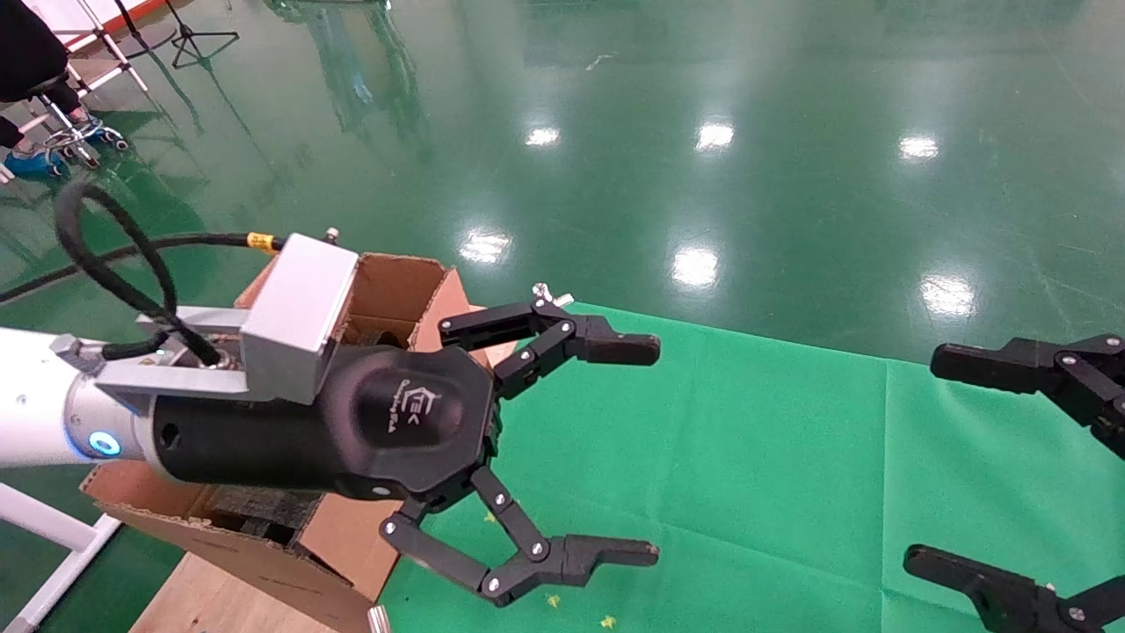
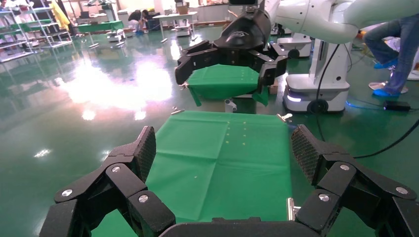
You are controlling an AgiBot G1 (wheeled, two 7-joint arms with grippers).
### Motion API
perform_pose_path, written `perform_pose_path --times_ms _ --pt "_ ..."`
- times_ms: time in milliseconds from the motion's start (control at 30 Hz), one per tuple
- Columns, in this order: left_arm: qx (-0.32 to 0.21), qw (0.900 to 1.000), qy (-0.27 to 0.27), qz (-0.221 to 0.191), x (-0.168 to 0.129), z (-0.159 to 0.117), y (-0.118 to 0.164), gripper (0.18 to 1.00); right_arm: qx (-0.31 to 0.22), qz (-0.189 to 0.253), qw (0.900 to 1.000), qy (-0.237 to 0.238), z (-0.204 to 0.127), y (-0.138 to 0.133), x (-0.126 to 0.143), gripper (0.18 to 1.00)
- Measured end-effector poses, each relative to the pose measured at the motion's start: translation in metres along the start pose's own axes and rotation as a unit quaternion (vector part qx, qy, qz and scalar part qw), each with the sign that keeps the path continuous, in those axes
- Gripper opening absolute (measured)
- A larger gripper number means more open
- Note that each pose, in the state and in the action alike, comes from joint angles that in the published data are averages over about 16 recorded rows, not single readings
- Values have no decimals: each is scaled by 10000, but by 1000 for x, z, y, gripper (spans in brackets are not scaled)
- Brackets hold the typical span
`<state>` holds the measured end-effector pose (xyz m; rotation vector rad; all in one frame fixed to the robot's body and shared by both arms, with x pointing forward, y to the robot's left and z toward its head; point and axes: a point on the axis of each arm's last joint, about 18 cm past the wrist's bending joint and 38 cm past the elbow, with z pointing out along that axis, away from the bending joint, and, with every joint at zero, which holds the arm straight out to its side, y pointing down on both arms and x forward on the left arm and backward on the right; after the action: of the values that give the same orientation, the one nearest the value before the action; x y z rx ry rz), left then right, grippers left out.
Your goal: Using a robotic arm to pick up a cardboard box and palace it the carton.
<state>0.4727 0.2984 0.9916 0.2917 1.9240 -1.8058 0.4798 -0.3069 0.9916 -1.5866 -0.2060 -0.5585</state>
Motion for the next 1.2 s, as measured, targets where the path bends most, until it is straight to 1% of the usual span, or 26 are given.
perform_pose_path --times_ms 200,1200 --pt "48 10000 63 52 4 1 -1 1001 1 0 10000 1 0 0 0 1001" --pt "-40 10000 -58 -28 -3 -1 1 1001 1 0 10000 1 0 0 0 1001"
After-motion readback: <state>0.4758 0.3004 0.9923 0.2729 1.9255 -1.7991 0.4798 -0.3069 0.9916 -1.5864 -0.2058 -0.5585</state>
